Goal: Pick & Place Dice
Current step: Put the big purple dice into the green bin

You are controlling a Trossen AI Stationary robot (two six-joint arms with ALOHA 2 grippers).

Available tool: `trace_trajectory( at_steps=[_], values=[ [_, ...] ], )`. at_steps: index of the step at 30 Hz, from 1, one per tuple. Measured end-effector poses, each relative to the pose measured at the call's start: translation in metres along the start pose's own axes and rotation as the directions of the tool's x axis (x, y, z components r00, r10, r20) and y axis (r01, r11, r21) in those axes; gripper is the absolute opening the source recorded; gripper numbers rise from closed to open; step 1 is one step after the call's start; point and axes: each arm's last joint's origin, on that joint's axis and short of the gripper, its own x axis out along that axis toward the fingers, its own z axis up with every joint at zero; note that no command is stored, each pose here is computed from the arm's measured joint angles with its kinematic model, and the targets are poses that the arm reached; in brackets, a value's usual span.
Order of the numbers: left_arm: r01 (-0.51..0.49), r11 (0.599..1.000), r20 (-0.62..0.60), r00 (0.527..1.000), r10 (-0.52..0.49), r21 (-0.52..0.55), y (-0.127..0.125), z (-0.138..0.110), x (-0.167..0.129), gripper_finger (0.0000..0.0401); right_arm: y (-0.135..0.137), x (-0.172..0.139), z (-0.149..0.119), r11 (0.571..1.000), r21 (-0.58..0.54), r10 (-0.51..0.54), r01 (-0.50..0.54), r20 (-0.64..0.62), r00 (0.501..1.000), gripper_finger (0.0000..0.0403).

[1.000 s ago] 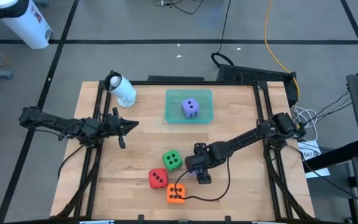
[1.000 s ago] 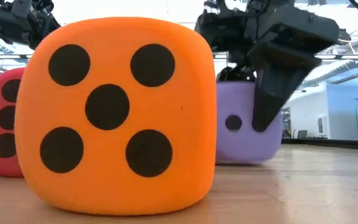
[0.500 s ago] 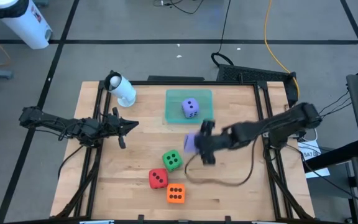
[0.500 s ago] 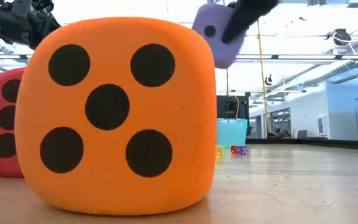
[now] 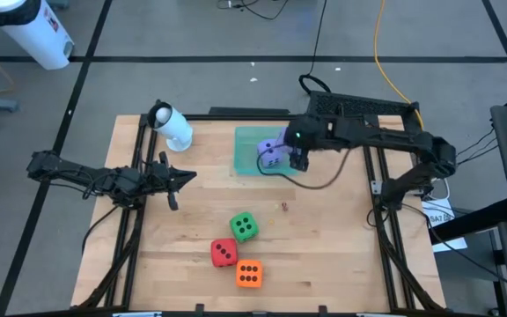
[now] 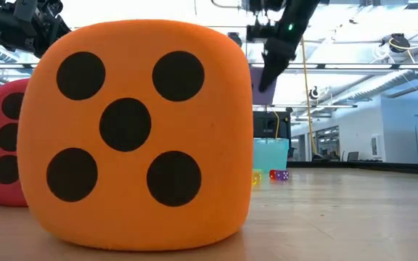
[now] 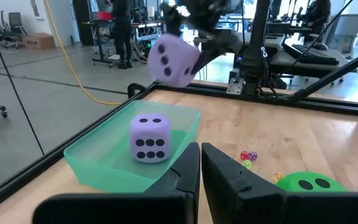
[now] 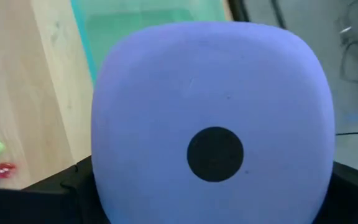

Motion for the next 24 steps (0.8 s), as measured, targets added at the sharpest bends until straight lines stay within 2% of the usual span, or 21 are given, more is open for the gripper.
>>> trace_trajectory(
  at_steps=[5,12,18,24],
  values=[
    [0.0,1.0,0.0,1.0,0.0,0.002,0.0,0.0,0.0,0.0028,-0.012,0.029,-0.003,1.0,-0.028,0.003,-0.005,-0.084,0.996,0.0356],
    [0.0,1.0,0.0,1.0,0.0,0.001,0.0,0.0,0.0,0.0028,-0.006,0.067,-0.009,0.993,-0.11,0.021,-0.047,-0.231,0.973,0.0356],
    [-0.001,1.0,0.0,1.0,0.001,0.001,0.0,0.0,0.0,0.0028,0.0,0.083,-0.006,0.983,-0.16,0.054,-0.092,-0.225,0.973,0.0356],
    [-0.001,1.0,0.0,1.0,0.001,0.001,0.0,0.0,0.0,0.0028,0.004,0.087,-0.01,0.967,-0.205,0.101,-0.155,-0.25,0.963,0.0356]
  ],
)
